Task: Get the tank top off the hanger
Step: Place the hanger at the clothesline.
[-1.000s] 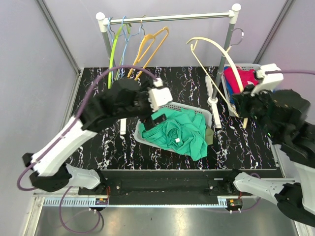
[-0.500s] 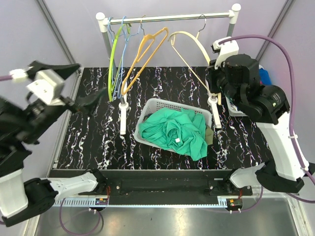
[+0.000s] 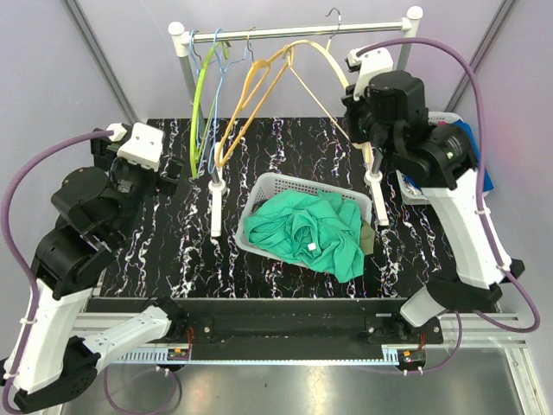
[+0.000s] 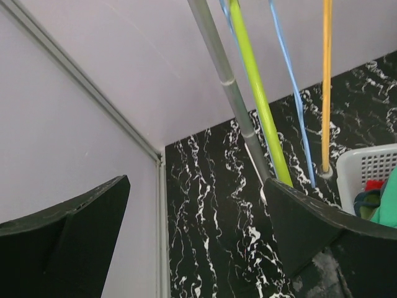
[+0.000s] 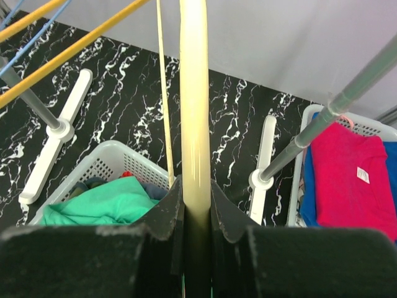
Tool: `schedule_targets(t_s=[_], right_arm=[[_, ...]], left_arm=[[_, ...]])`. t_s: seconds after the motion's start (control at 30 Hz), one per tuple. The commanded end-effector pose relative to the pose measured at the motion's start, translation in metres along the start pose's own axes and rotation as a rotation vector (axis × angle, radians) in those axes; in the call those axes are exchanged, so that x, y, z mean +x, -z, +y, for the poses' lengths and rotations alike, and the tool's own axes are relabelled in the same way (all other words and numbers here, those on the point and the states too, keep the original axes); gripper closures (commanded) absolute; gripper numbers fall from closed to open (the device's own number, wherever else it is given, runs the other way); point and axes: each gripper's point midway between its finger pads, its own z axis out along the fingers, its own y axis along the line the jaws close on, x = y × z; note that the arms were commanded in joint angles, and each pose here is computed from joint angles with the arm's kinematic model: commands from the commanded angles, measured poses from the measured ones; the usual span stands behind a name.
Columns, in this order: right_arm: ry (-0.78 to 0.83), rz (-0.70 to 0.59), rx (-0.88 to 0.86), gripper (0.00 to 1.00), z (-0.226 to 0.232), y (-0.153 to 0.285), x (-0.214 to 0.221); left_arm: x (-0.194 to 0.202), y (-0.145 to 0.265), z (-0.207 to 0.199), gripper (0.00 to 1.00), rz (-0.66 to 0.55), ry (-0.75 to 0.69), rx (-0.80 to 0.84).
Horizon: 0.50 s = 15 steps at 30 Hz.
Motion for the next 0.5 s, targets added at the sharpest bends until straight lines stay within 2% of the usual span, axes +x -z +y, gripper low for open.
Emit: schedule_targets(t_s=[0.0,0.27,0.3,0.43,0.47], right_arm=[[-0.023,-0.074,0.048,1.0,-0.004,-0.011,-0.026],[0.028,-0.023,0.115,1.0,-0.004,-0.037,-0.013],[0.027,-0.018,0.116,1.0,-0.004,-0.039,-0.011],[0.018,0.006,0.105,1.0,0.001,-0.043,-0.004],[0.01,0.013,0.1,1.0,0.003,-0.045,-0.001]], left_arm=[[-0.021,0.002,0.019,0.01,-0.08,0.083,-0.082],[-0.033,-0.028,0.019,0.01,-0.089,0.165,-0.074],[-0.038,-0.033,0.013,0.01,-0.109,0.181,-0.026],[-0.041,-0.054,0.039,0.01,-0.128,0.292,-0.042],[-0.045,-0.063,0.036,0.01,-0.132,0.309,0.013]])
